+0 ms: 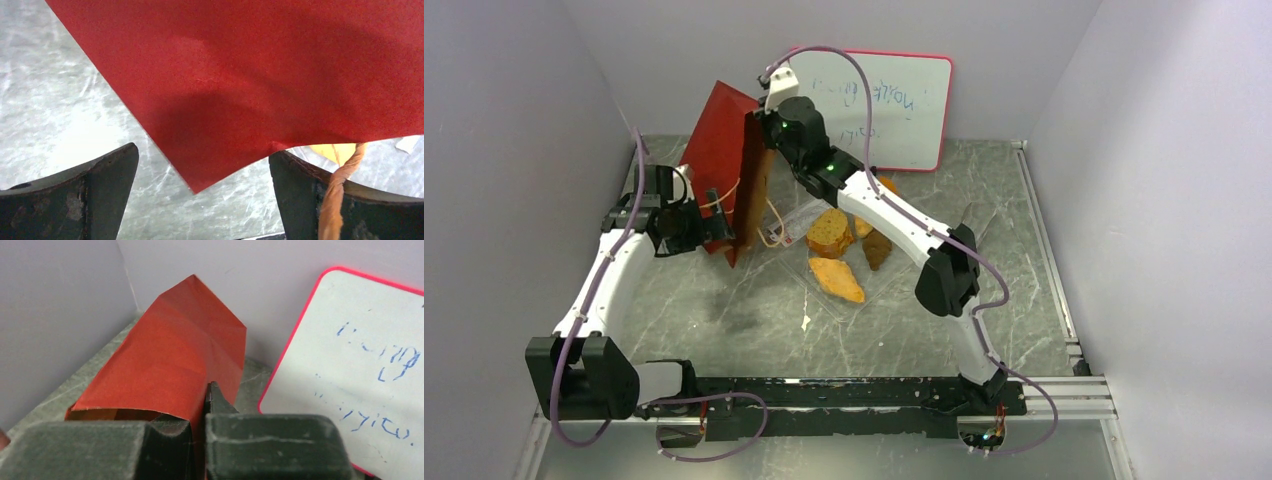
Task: Take the fake bread out of the paper bag
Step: Adjust the paper bag at the center of the board.
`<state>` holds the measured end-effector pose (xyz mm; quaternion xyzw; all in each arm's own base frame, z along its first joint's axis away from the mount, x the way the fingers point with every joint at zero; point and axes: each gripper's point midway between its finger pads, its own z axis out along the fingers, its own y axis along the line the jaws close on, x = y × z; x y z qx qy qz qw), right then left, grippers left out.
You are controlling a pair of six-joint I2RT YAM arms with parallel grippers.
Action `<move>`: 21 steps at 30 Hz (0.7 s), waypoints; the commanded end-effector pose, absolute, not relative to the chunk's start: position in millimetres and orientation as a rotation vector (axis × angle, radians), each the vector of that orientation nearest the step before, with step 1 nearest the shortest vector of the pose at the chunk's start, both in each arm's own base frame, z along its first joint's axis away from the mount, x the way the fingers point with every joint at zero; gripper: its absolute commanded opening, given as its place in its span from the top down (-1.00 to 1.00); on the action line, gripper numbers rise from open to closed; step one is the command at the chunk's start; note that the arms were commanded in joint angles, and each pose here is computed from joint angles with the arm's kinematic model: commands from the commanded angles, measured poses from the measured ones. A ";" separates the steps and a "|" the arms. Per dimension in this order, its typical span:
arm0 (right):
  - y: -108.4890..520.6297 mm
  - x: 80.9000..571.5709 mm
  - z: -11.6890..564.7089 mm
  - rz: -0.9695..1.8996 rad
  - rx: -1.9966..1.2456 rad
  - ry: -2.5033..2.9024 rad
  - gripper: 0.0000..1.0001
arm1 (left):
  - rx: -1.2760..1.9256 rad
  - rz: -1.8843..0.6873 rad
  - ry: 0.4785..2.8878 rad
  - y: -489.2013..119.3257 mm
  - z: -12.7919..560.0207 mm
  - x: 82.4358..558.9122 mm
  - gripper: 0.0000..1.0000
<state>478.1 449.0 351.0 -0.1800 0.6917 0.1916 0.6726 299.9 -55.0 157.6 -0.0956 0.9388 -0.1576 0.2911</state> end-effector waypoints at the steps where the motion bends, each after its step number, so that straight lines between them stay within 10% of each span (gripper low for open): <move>1: 452.5 452.7 384.8 0.471 -0.419 1.484 1.00 | -0.364 -0.233 2.481 -29.6 161.5 301.8 -0.98; 21: 441.3 474.8 420.2 0.425 -0.222 1.458 1.00 | -0.214 -0.321 2.448 -58.1 171.3 267.2 -0.95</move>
